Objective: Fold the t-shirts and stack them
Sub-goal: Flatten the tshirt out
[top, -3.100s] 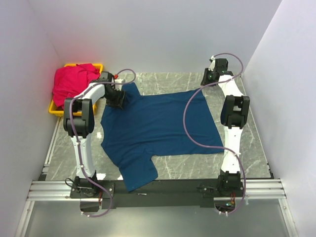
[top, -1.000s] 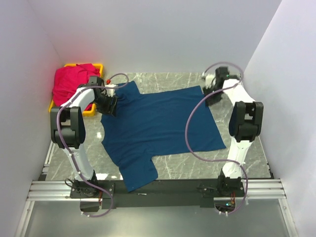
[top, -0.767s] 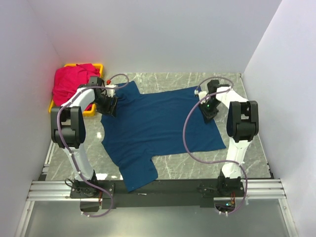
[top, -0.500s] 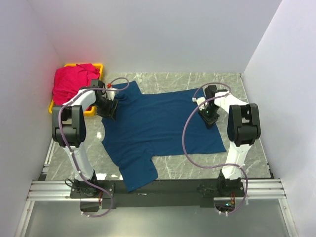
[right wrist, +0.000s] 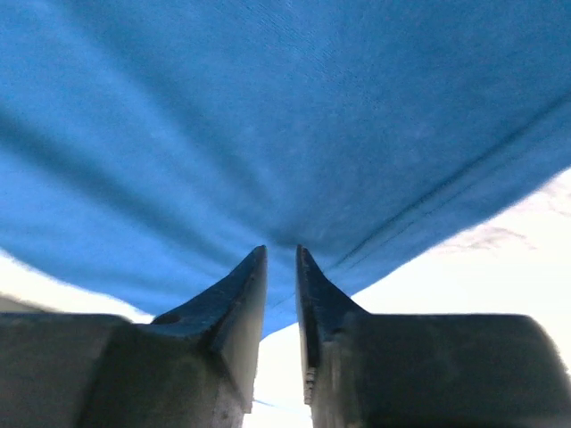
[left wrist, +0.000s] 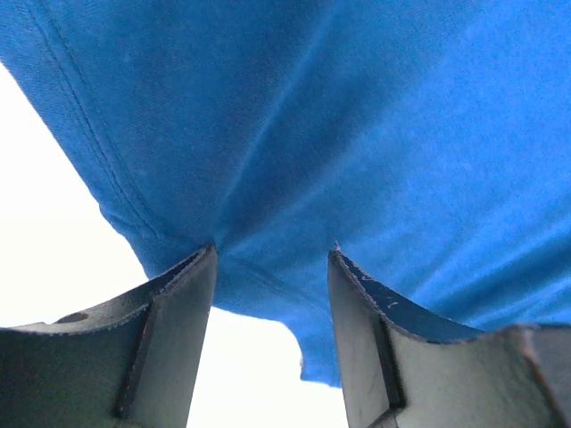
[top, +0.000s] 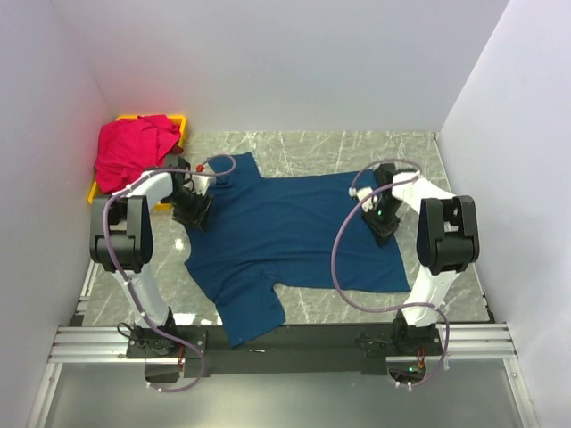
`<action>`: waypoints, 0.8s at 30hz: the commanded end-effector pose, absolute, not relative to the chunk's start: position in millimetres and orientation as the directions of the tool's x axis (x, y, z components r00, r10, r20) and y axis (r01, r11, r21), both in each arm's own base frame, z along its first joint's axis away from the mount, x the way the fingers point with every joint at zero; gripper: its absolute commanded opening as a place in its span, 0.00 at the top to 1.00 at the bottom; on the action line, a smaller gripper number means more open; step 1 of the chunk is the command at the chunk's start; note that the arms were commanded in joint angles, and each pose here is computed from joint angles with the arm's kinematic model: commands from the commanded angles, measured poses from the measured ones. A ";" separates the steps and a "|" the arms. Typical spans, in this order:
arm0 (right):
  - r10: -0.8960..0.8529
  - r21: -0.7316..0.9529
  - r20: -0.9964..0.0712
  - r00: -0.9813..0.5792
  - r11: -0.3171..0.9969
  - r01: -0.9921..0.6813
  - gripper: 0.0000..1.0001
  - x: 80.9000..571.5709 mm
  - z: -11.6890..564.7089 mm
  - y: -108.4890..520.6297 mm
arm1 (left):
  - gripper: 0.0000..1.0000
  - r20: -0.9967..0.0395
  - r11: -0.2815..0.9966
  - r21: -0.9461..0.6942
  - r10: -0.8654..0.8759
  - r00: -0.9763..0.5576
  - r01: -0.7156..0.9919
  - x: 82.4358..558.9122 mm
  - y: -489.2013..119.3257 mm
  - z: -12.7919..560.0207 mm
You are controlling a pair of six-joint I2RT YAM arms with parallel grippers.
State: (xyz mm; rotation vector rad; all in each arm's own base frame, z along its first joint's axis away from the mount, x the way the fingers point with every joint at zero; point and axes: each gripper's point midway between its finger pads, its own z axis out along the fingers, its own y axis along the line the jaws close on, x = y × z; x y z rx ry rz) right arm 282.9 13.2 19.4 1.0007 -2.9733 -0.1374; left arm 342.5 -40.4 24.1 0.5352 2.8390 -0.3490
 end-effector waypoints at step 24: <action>0.027 0.139 -0.646 -0.763 0.987 -0.083 0.68 574.2 100.3 -14.2 | 0.37 -0.677 0.982 -0.187 -0.100 -0.729 0.039 603.1 -44.5 79.4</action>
